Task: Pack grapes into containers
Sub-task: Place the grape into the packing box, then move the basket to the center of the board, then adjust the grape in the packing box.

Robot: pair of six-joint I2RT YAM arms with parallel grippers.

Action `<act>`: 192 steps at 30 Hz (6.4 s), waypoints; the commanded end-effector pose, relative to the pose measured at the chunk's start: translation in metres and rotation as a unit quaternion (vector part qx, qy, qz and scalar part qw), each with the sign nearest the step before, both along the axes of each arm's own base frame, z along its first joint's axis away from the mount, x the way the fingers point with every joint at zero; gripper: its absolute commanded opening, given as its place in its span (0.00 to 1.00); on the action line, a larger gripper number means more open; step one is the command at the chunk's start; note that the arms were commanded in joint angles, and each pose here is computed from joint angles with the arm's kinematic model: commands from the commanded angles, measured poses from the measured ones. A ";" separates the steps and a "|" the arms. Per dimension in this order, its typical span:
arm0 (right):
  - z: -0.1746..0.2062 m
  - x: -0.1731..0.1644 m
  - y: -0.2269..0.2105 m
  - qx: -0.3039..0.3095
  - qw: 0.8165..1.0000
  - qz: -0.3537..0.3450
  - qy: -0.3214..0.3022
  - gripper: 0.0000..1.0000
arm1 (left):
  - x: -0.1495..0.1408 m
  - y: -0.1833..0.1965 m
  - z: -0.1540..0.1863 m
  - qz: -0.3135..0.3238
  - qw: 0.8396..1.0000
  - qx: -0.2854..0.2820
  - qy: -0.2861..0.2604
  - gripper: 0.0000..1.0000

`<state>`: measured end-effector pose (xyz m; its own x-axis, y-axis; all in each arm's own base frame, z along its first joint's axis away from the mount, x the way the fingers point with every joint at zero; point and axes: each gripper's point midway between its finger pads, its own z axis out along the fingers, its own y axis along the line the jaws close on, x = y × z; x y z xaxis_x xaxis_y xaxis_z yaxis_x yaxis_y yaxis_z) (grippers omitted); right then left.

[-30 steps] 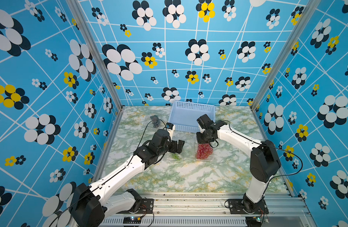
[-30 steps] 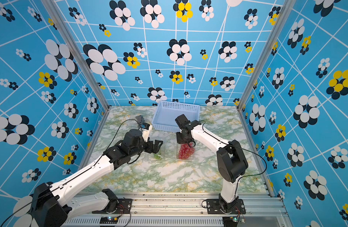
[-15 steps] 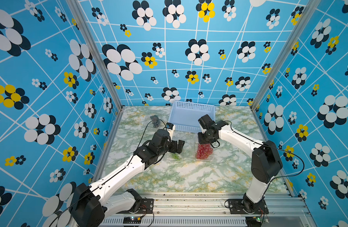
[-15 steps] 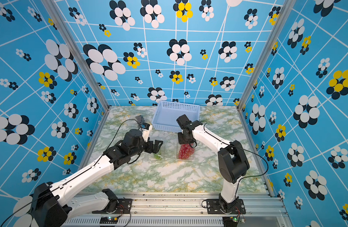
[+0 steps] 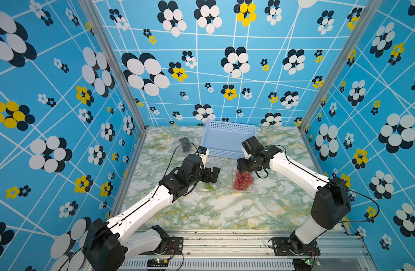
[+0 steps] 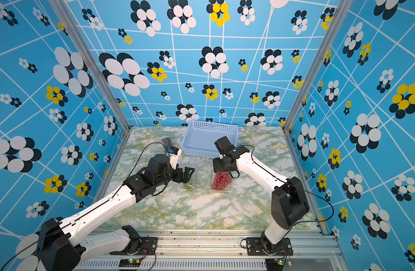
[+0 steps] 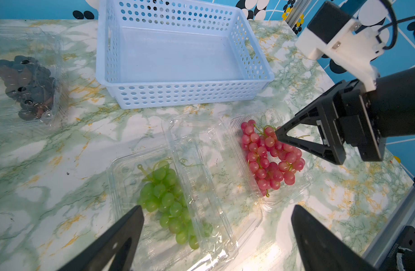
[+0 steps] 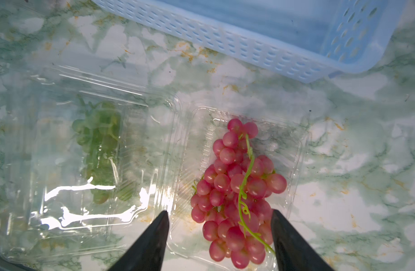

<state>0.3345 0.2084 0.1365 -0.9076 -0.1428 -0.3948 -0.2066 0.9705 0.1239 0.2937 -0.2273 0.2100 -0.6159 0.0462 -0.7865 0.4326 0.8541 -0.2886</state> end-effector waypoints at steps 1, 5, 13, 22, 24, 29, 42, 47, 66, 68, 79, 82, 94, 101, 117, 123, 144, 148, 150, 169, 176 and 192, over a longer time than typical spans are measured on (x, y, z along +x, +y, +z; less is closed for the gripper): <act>-0.002 -0.017 -0.007 0.011 1.000 -0.005 0.020 0.77 | 0.005 -0.001 0.006 0.003 1.000 -0.007 -0.002 1.00; -0.021 -0.030 -0.005 0.028 0.998 -0.005 0.047 0.83 | 0.006 -0.004 0.001 -0.001 1.000 -0.007 0.002 1.00; -0.041 -0.037 0.009 0.061 0.996 -0.007 0.067 0.84 | 0.006 -0.004 0.000 -0.001 1.000 -0.007 0.004 1.00; -0.059 -0.030 0.029 0.060 0.995 -0.002 0.084 0.84 | 0.006 -0.002 0.000 0.002 1.000 -0.004 0.004 1.00; -0.061 -0.029 0.029 0.055 0.995 -0.002 0.086 0.84 | 0.006 -0.002 0.000 0.001 1.000 -0.001 0.005 0.99; -0.040 -0.026 0.015 0.027 0.998 -0.006 0.056 0.85 | 0.006 0.000 0.000 0.002 1.000 0.004 0.004 1.00; 0.007 0.000 -0.022 -0.012 1.000 -0.029 0.000 0.87 | 0.010 -0.005 0.003 0.001 1.000 -0.004 0.006 1.00; 0.006 0.027 -0.014 0.023 0.999 -0.045 0.012 0.95 | 0.008 -0.001 0.003 0.005 1.000 -0.003 0.007 1.00; -0.041 0.105 0.022 0.049 0.996 -0.063 0.031 0.99 | 0.005 0.030 -0.008 0.041 0.999 -0.008 0.026 1.00; -0.043 0.114 0.022 0.052 0.996 -0.065 0.027 0.99 | 0.007 0.029 -0.009 0.040 0.999 -0.009 0.029 0.99; -0.016 0.140 0.018 0.052 0.997 -0.065 -0.008 0.99 | 0.009 0.027 -0.010 0.040 0.998 -0.016 0.036 0.99; -0.010 0.128 0.020 0.073 0.996 -0.058 -0.001 0.99 | 0.009 0.027 -0.010 0.041 0.998 -0.019 0.036 0.99; -0.020 0.036 0.002 0.099 0.993 -0.051 0.044 0.99 | 0.010 0.022 -0.022 0.044 0.996 -0.045 0.063 1.00; -0.028 -0.010 0.005 0.087 0.994 -0.028 0.062 0.99 | 0.010 0.023 -0.023 0.047 0.996 -0.048 0.061 1.00; -0.050 -0.029 0.034 0.097 0.991 -0.015 0.086 0.99 | 0.008 0.021 -0.027 0.043 0.996 -0.050 0.066 1.00; -0.058 -0.015 0.041 0.089 0.992 -0.025 0.084 0.99 | 0.009 0.020 -0.027 0.043 0.996 -0.050 0.067 1.00; -0.035 -0.002 0.012 0.013 0.997 -0.054 0.044 0.99 | 0.007 0.021 -0.027 0.041 0.996 -0.052 0.067 1.00; -0.028 -0.004 0.006 0.008 0.998 -0.058 0.033 0.99 | 0.006 0.021 -0.027 0.041 0.996 -0.052 0.067 1.00; -0.026 -0.006 0.007 0.015 0.998 -0.057 0.033 0.99 | 0.006 0.021 -0.027 0.042 0.996 -0.052 0.067 0.99; -0.039 -0.032 0.024 0.083 0.994 -0.038 0.067 0.99 | 0.007 0.019 -0.031 0.039 0.995 -0.052 0.073 1.00; -0.027 -0.026 0.021 0.077 0.995 -0.038 0.049 0.99 | 0.007 0.020 -0.029 0.041 0.995 -0.051 0.070 0.99; -0.031 -0.030 0.024 0.085 0.994 -0.036 0.057 0.99 | 0.009 0.018 -0.030 0.040 0.995 -0.052 0.072 1.00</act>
